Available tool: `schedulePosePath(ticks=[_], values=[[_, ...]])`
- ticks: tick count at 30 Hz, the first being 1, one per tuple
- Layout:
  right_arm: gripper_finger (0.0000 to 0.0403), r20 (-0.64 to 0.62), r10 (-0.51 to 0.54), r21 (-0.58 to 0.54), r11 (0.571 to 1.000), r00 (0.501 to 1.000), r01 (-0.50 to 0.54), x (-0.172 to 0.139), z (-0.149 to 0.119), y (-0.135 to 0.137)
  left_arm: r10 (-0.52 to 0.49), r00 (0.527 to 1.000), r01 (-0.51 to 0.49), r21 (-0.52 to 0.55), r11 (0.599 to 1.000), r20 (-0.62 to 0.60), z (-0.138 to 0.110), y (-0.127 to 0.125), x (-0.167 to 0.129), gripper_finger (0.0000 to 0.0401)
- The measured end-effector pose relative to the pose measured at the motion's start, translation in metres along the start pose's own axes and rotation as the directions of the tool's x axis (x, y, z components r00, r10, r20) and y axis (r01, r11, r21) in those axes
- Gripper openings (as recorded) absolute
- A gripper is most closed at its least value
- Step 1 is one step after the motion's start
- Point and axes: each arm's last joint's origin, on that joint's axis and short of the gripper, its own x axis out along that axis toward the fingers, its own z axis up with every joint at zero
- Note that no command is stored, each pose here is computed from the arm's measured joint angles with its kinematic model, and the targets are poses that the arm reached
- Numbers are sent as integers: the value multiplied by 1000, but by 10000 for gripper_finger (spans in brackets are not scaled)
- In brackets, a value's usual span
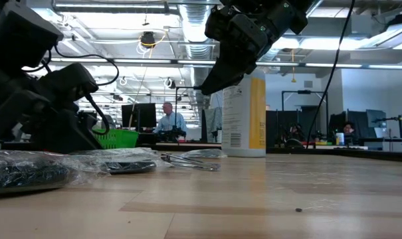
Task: Pick & Place Travel size toiletries
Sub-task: Put the silver nail cutter into the bottom red bin
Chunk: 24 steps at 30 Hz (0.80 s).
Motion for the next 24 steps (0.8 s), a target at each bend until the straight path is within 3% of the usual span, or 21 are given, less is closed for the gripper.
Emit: schedulePosePath(ticks=[8, 15, 24], values=[[112, 0, 0, 0, 1000, 1000, 0, 0, 0, 0, 9, 1000, -9, -5, 1000, 0, -1, 1, 0, 40], [112, 0, 0, 0, 1000, 1000, 0, 0, 0, 0, 4, 1000, -4, -72, 997, 6, 1, 1, -1, 41], [112, 0, 0, 0, 1000, 1000, 0, 0, 0, 0, -28, 997, 33, -69, 997, 68, 14, 0, -12, 41]])
